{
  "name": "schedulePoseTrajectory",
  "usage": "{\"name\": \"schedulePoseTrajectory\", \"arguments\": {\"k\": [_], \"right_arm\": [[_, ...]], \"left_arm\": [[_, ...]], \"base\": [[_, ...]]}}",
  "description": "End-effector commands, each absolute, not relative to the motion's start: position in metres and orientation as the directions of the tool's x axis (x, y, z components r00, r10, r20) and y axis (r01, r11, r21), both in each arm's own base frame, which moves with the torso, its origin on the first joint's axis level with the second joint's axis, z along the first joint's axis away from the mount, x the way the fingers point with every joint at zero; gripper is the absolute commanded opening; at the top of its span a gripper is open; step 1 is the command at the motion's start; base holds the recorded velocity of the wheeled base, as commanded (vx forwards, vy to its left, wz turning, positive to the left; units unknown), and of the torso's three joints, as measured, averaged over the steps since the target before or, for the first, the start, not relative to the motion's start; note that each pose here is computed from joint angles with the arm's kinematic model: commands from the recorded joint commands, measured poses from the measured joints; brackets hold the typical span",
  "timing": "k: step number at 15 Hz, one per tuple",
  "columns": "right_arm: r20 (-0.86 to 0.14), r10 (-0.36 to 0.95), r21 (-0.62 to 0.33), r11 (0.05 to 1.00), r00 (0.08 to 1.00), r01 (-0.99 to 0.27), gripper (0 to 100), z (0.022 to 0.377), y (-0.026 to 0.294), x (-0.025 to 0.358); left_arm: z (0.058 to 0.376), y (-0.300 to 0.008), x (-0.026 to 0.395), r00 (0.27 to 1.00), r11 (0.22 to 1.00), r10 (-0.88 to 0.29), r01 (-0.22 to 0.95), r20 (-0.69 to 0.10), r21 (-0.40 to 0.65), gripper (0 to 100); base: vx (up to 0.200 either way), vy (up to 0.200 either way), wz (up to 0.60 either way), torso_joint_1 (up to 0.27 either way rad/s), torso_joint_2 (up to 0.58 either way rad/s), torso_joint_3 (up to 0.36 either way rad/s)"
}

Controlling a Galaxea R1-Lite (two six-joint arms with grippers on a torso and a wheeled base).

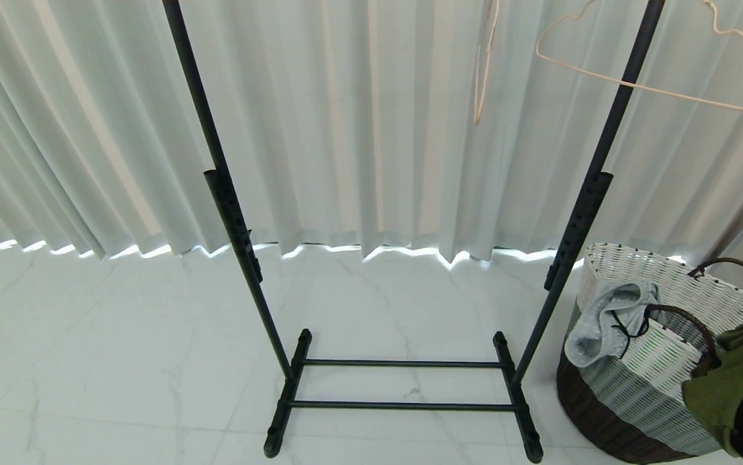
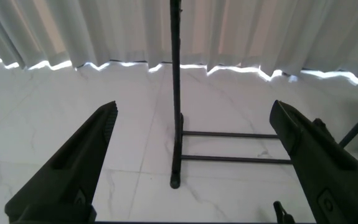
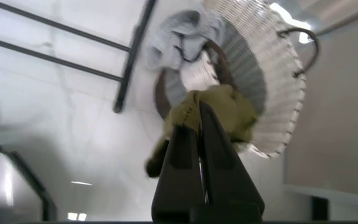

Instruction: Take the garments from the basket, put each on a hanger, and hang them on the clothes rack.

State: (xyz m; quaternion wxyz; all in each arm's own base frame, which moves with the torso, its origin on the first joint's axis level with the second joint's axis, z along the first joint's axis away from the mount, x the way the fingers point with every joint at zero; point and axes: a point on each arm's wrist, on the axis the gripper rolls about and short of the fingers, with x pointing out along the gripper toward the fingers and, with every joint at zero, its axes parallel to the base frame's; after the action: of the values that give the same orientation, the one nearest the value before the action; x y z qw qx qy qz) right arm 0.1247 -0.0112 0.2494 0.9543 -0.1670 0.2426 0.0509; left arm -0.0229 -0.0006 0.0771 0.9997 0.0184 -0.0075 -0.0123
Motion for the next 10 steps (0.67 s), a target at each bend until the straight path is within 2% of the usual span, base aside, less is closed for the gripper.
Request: {"name": "schedulePoseTrajectory", "arguments": {"k": [1, 2, 3, 5, 8, 10], "right_arm": [[-0.484, 0.034, -0.280, 0.941, 0.875, -0.191, 0, 0.249, -0.011, 0.126], [-0.486, 0.035, -0.277, 0.941, 0.873, -0.192, 0, 0.249, -0.011, 0.127], [-0.490, 0.044, -0.273, 0.941, 0.871, -0.201, 0, 0.248, -0.011, 0.130], [-0.476, 0.084, -0.248, 0.942, 0.875, -0.226, 0, 0.247, -0.010, 0.134], [-0.474, 0.112, -0.208, 0.950, 0.873, -0.234, 0, 0.244, -0.009, 0.134], [-0.457, 0.146, -0.166, 0.955, 0.877, -0.245, 0, 0.247, -0.008, 0.133]], "left_arm": [[0.096, -0.002, -0.028, 0.992, 0.996, -0.084, 0.082, 0.092, 0.023, 100], [0.127, -0.004, -0.036, 0.965, 0.978, -0.206, 0.208, 0.162, 0.004, 100], [0.153, -0.006, -0.036, 0.943, 0.957, -0.286, 0.289, 0.170, 0.006, 100], [0.179, -0.008, -0.014, 0.931, 0.933, -0.358, 0.359, 0.063, -0.001, 100], [0.216, -0.011, 0.049, 0.874, 0.883, -0.470, 0.467, -0.127, -0.056, 100], [0.234, -0.024, 0.097, 0.792, 0.820, -0.571, 0.565, -0.218, -0.094, 100]], "base": [[0.000, 0.000, 0.00, 0.000, 0.00, 0.000], [0.000, 0.000, 0.00, 0.000, 0.00, 0.000], [0.000, 0.000, 0.00, 0.000, 0.00, 0.000], [0.000, 0.000, 0.00, 0.000, 0.00, 0.000], [0.000, 0.000, 0.00, 0.000, 0.00, 0.000], [0.000, 0.000, 0.00, 0.000, 0.00, 0.000]]}}
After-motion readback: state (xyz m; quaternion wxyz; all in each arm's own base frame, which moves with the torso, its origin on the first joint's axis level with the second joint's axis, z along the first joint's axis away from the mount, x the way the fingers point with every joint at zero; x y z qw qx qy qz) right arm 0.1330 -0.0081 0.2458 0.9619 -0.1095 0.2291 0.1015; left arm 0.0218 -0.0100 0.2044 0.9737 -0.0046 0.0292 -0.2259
